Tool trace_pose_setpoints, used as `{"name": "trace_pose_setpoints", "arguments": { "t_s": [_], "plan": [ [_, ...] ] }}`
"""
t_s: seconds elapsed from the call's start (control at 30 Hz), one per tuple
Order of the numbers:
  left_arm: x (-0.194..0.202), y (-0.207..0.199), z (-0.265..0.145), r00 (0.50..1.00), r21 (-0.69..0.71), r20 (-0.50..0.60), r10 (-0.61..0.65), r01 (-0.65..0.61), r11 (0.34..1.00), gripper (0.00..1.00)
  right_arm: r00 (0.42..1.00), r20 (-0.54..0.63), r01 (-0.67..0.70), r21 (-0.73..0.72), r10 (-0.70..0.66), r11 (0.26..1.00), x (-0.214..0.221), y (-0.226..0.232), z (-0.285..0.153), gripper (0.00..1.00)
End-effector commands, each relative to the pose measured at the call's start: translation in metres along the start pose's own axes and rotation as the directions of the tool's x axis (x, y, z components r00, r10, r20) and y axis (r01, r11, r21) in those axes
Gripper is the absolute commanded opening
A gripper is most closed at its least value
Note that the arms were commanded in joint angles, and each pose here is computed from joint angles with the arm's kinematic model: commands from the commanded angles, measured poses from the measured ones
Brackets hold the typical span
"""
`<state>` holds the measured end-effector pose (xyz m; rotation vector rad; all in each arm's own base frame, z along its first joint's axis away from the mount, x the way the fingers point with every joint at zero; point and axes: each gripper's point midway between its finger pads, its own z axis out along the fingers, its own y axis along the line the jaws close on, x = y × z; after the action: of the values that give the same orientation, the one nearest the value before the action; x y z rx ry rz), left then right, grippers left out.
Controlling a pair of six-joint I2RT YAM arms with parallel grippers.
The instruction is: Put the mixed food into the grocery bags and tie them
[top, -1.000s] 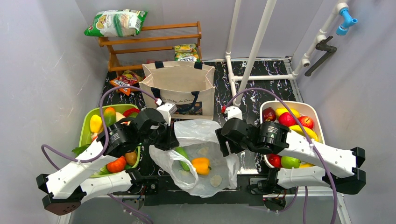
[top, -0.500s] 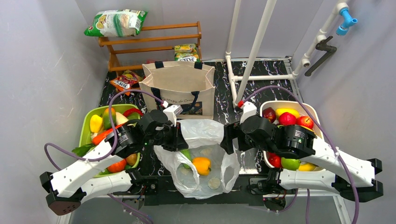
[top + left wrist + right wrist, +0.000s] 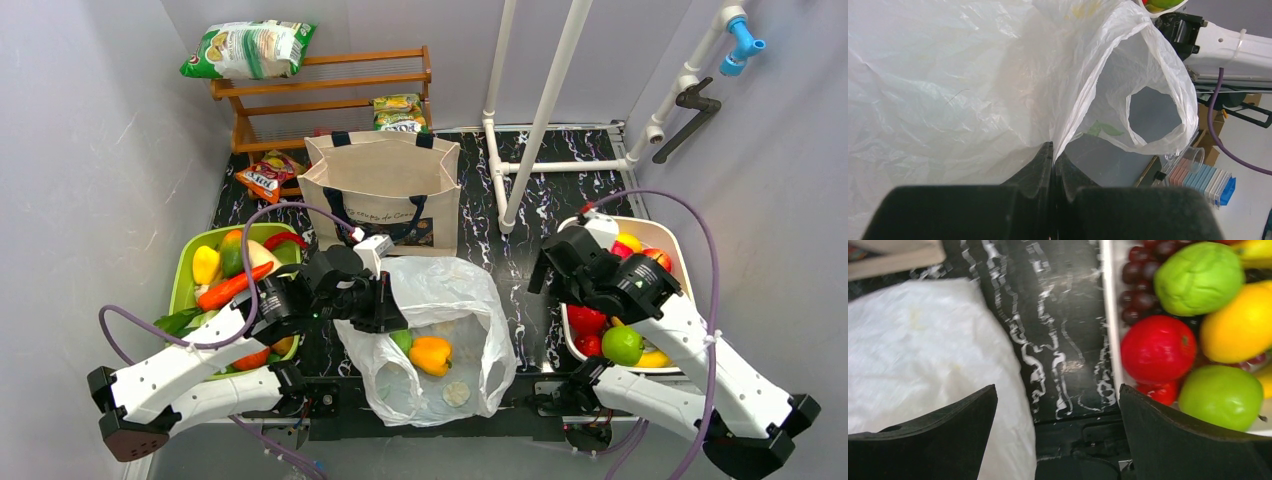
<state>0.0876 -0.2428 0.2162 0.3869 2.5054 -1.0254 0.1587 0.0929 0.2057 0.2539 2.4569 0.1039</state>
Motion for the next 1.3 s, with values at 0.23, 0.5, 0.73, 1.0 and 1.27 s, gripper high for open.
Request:
{"name": "trace_pose_setpoints", "arguments": {
  "t_s": [0.23,0.5,0.73,1.0,1.27],
  "plan": [
    [0.007,-0.002,-0.002,1.0,0.026,-0.002,-0.002,0.002,1.0,0.0,0.933,0.152,-0.354,0.209,0.327,0.912,0.007,-0.076,0.022,0.98],
    [0.01,-0.002,-0.004,1.0,0.034,-0.003,0.001,-0.001,0.999,0.0,0.873,0.194,-0.485,0.249,0.447,0.838,0.01,-0.091,0.04,0.98],
    [0.012,0.001,-0.005,1.0,0.034,0.006,-0.005,0.005,0.999,0.0,0.841,0.141,-0.54,0.223,0.522,0.811,0.024,-0.09,0.069,0.98],
    [0.013,0.003,-0.005,1.0,0.031,0.005,-0.008,0.008,0.999,0.0,0.834,0.083,-0.548,0.249,0.546,0.798,0.043,-0.095,0.092,0.98],
    [0.012,0.0,-0.003,1.0,0.035,0.001,-0.006,0.006,0.999,0.0,0.821,0.087,-0.561,0.297,0.564,0.772,0.045,-0.106,0.104,0.96]
  ]
}}
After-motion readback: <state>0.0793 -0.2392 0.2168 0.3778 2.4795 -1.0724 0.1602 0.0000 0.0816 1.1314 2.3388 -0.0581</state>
